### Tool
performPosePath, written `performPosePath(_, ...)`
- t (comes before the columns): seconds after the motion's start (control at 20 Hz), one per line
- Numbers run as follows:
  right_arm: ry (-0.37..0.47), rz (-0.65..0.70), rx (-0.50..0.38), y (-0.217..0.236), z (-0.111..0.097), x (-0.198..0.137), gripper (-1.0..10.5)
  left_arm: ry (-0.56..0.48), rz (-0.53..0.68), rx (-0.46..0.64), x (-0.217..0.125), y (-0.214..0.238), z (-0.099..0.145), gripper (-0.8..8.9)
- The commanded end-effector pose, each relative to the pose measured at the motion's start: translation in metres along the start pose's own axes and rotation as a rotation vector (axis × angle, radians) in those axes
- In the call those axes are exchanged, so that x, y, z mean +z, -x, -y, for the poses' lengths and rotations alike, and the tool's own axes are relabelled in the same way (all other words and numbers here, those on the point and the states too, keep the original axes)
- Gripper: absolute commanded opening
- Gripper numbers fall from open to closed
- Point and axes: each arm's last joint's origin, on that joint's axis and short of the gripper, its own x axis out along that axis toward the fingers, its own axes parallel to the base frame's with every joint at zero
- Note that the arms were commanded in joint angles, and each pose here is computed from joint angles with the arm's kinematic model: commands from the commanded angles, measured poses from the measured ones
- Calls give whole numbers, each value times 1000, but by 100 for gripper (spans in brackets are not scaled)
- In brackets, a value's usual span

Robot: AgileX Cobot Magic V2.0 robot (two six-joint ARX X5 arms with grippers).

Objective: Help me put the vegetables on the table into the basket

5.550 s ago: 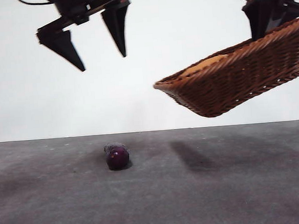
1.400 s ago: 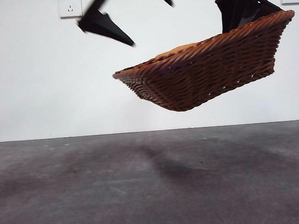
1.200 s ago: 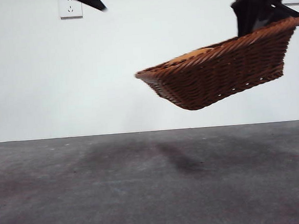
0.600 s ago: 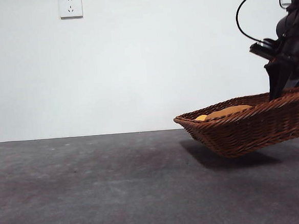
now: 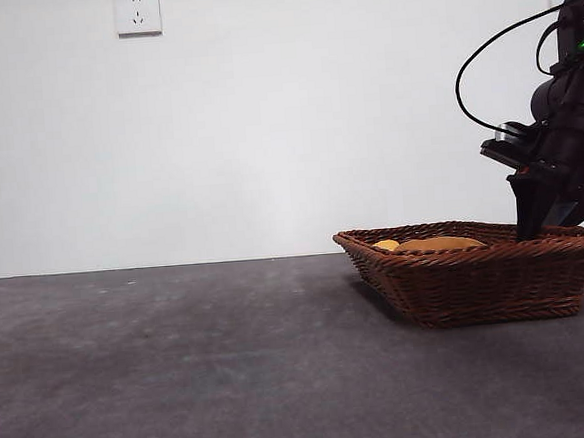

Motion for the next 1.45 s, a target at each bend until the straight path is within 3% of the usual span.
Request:
performPosePath(0.05,-35,-15,-49,-8,6,1,395,23,27,25,-5,8,1,-8)
performPosePath(0.1,-62,-16,-60,-8,6,1,505,25,38,42,-6,12,1,-8)
performPosePath(0.15,-89,-20,-60,-8,6,0,537,20,53,89,-8,15,0,-8)
performPosePath(0.25,-113,-25,-60,-2,3,-2,536,22,73,192,-10,19,-3,-8)
performPosePath(0.35,-102,0,-73,18,-8,-6,536,24,61,201,-16,17,-4,-8)
performPosePath(0.55,-72,165,-113,98,-52,-32,531,31,-36,275,-42,-3,-12,-8)
performPosePath(0.6,-68,216,-137,122,-66,-45,521,33,-66,291,-47,-10,-15,-8)
performPosePath(0.7,-39,314,-178,164,-91,-76,364,35,-105,297,-52,-19,-17,-8)
performPosePath(0.85,7,472,-275,221,-125,-135,21,36,-115,297,-52,-22,-17,-4)
performPosePath(0.9,17,522,-303,235,-134,-155,-19,39,-115,297,-52,-22,-17,-4)
performPosePath(1.1,49,762,-423,283,-165,-246,-16,42,-109,293,-53,-20,-17,-4)
performPosePath(1.2,64,837,-435,293,-174,-284,-16,42,-105,281,-54,-19,-16,-4)
performPosePath(1.45,99,959,-430,303,-185,-332,-16,43,-108,279,-53,-20,-16,-4)
